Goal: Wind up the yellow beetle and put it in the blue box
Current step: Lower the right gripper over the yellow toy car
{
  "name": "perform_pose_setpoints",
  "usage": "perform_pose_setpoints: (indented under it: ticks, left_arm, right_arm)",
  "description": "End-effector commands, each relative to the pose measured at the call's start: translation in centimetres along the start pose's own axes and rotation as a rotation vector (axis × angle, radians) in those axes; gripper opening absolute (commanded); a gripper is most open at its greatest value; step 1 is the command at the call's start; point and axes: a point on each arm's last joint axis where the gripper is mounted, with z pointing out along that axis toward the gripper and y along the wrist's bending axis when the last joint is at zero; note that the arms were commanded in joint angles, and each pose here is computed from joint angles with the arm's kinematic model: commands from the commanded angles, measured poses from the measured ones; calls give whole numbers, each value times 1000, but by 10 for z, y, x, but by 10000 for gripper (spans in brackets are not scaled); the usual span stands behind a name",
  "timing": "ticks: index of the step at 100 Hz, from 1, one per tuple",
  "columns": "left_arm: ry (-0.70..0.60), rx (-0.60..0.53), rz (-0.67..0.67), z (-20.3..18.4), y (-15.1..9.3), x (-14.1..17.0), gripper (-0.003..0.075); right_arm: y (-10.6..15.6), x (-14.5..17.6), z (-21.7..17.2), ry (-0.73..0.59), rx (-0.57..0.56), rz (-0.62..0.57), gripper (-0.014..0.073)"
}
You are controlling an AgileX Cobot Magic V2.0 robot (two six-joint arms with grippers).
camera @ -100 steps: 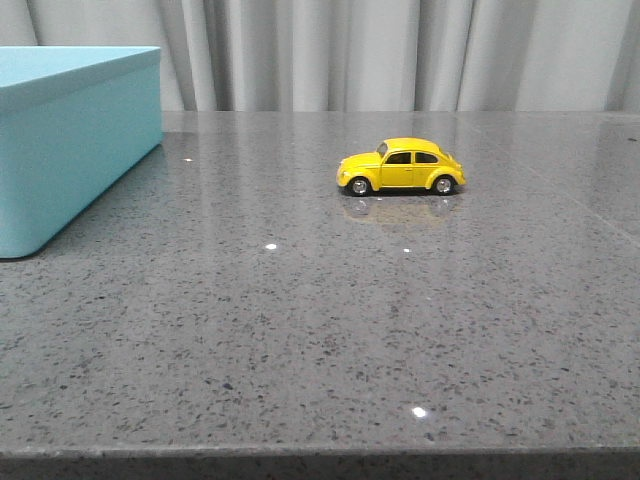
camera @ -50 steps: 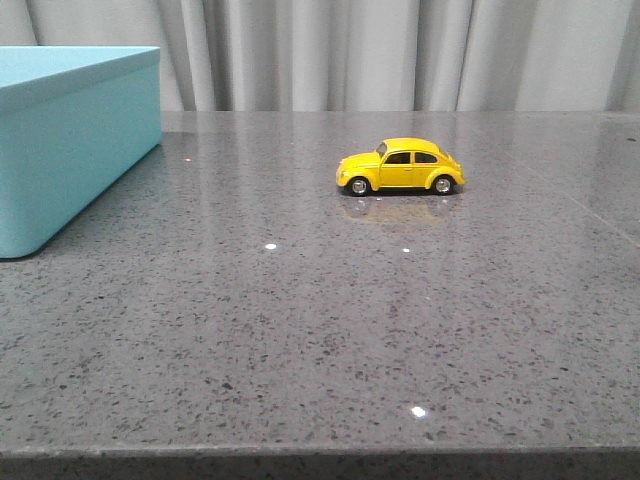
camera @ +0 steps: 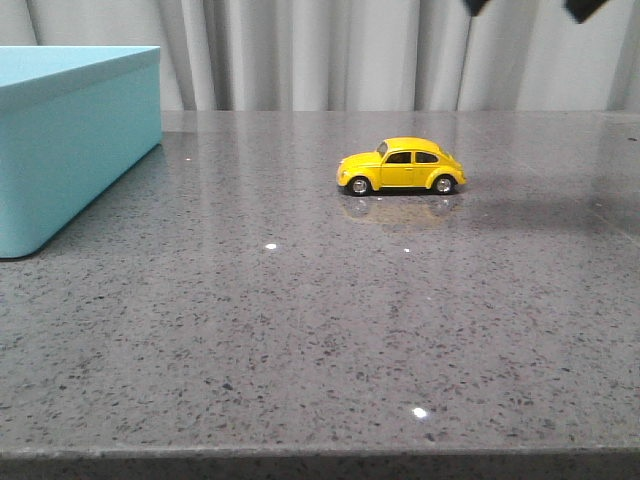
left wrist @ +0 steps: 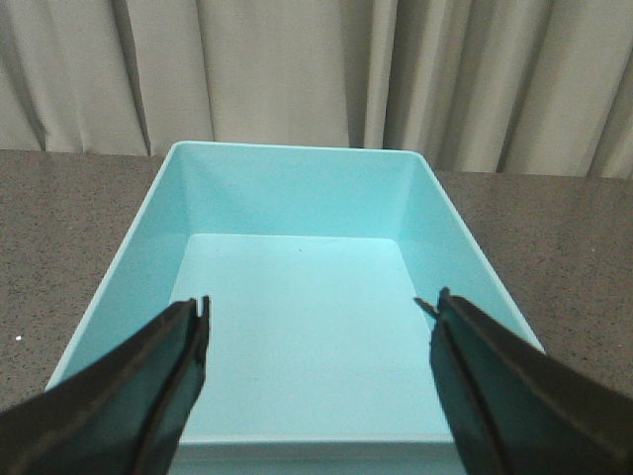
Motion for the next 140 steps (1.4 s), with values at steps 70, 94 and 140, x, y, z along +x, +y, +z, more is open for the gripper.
perform_pose_setpoints:
  ticks: [70,94,140]
  left_arm:
    - [-96,15,-10,-1,-2,-17,461]
    - [-96,15,-10,-1,-2,-17,461]
    - [-96,15,-10,-1,-2,-17,461]
  right_arm:
    - [29,-68,81,181,66,159,582]
    - [16,-68,93,217,95,184,582]
    - [16,-61,112,297,106,171,582]
